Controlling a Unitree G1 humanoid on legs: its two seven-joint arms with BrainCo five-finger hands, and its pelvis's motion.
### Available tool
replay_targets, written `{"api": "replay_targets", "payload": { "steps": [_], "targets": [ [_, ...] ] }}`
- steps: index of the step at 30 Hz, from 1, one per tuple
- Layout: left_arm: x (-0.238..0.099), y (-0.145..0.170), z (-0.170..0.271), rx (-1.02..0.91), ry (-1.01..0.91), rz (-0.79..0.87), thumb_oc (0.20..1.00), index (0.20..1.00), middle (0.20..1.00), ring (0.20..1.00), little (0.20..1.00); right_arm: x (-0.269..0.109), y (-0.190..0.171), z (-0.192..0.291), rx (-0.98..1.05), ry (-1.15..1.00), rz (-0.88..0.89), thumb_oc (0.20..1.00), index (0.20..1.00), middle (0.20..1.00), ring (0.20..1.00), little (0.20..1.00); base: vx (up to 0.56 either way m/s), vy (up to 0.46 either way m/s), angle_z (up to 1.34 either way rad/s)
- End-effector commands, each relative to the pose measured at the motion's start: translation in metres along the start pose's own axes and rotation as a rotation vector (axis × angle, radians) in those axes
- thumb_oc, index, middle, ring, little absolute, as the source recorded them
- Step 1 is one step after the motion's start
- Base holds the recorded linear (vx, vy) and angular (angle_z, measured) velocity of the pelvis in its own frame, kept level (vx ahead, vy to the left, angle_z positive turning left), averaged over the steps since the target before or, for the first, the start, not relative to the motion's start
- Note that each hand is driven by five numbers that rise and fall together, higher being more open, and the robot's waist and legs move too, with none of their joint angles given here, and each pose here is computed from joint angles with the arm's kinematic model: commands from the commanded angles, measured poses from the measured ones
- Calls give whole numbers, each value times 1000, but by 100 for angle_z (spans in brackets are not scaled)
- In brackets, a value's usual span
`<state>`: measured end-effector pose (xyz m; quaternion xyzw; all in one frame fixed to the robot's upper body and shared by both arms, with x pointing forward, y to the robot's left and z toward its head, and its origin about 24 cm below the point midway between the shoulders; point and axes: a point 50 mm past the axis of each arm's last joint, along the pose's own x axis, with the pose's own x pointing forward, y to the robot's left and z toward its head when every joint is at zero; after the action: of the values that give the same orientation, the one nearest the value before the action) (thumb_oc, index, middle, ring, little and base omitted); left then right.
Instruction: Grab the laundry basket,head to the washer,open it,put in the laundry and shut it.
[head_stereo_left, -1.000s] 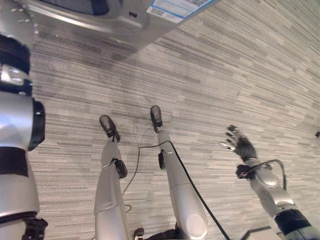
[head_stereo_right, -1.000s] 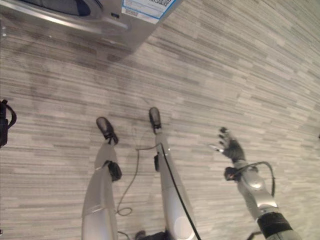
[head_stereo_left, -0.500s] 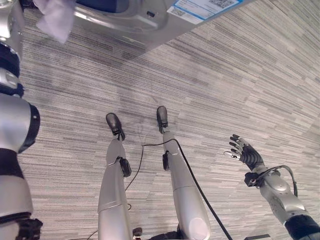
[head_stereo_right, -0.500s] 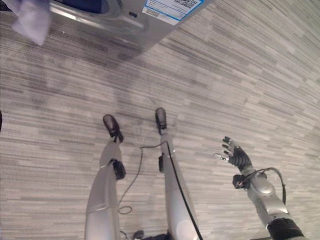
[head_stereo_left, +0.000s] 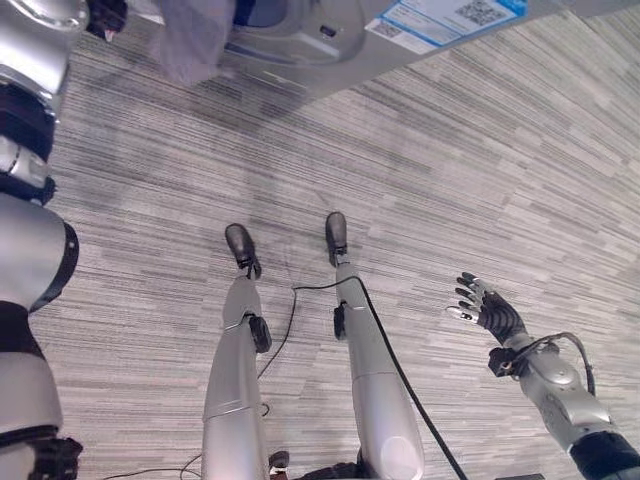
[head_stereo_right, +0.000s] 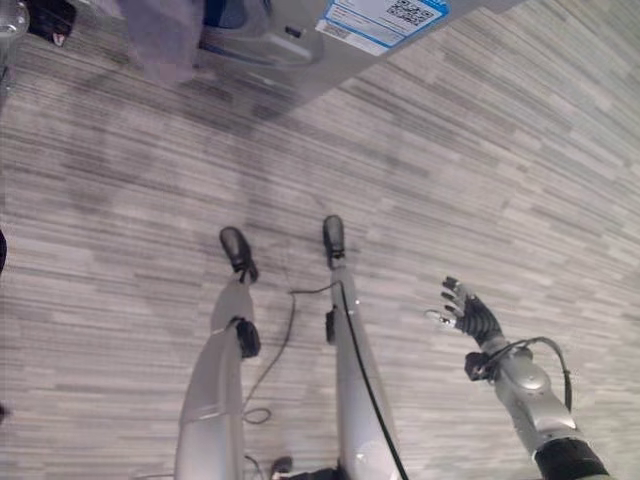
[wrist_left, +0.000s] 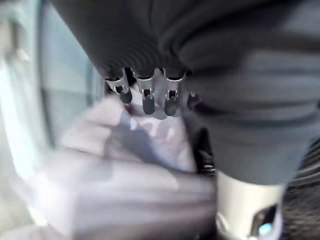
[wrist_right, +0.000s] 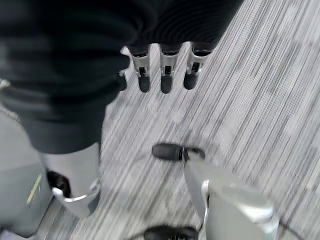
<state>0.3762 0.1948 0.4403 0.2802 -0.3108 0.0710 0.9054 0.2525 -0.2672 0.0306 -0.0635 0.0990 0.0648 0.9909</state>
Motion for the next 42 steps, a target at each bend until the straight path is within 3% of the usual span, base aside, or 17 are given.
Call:
{"api": "replay_targets", "payload": {
  "steps": [1,7,8,13,16,22,24,25,27,29,30,31,32,34,35,41,42],
  "targets": [
    [5,38,58,-284,-222,201,1000,1000,1000,1000,1000,-15,-26,-1,-26,22,-86,1000,1000,1000,1000,1000,50,67,-5],
    [5,29,73,-174,-293,188,1000,1000,1000,1000,1000,-21,-25,-4,-22,8,-94,1000,1000,1000,1000,1000,7,31,-6],
    [4,31,58,-9,-244,245,1000,1000,1000,1000,1000,-21,-20,-8,-22,10,-80,1000,1000,1000,1000,1000,0,0,0],
    [3,18,31,169,-165,194,1000,1000,1000,1000,1000,-20,-23,-5,-19,-3,-93,1000,1000,1000,1000,1000,-36,2,-4],
    [-3,7,-10,451,-41,93,1000,1000,1000,1000,1000,-17,-25,1,-37,-4,-67,1000,1000,1000,1000,1000,-52,-17,0],
    [-22,-24,-63,641,42,-11,1000,1000,1000,1000,1000,-14,-16,-10,-31,46,-26,1000,1000,1000,1000,1000,-53,-48,0],
    [-62,-51,-123,820,77,-117,1000,1000,1000,1000,1000,-9,-2,-21,-4,66,-9,1000,1000,1000,1000,1000,-85,-92,3],
    [-63,-51,-124,820,80,-117,1000,1000,1000,1000,1000,-9,-2,-22,-6,67,-8,1000,1000,1000,1000,1000,-68,-61,2],
    [-118,-77,-170,687,154,-221,1000,1000,1000,1000,1000,-15,6,-38,25,108,-24,1000,1000,1000,1000,1000,-37,-51,-2],
    [-143,-87,-185,612,194,-247,1000,1000,1000,1000,1000,-19,8,-46,29,134,-28,1000,1000,1000,1000,1000,-23,-49,0],
    [-202,-114,-215,456,323,-303,1000,1000,1000,1000,1000,-23,17,-61,55,184,-38,1000,1000,1000,1000,1000,-33,-61,6],
    [-204,-114,-215,455,327,-303,1000,1000,1000,1000,1000,-23,17,-62,52,186,-36,1000,1000,1000,1000,1000,-49,-114,20],
    [-258,-143,-233,313,463,-357,1000,1000,1000,1000,1000,-25,24,-74,53,233,-51,1000,1000,1000,1000,1000,-44,-112,20],
    [-280,-156,-237,251,521,-380,1000,1000,1000,1000,1000,-24,27,-79,63,250,-62,1000,1000,1000,1000,1000,-39,-155,35],
    [-325,-174,-246,172,635,-442,1000,1000,1000,1000,1000,-25,32,-89,84,287,-78,1000,1000,1000,1000,1000,-9,-226,59],
    [-413,-184,-255,86,860,-592,1000,1000,1000,1000,1000,-37,45,-119,127,411,-81,1000,1000,1000,1000,1000,-43,-216,88],
    [-413,-183,-255,86,861,-592,1000,1000,1000,1000,1000,-37,45,-119,127,411,-81,1000,1000,1000,1000,1000,-27,-285,82]
  ]
}}
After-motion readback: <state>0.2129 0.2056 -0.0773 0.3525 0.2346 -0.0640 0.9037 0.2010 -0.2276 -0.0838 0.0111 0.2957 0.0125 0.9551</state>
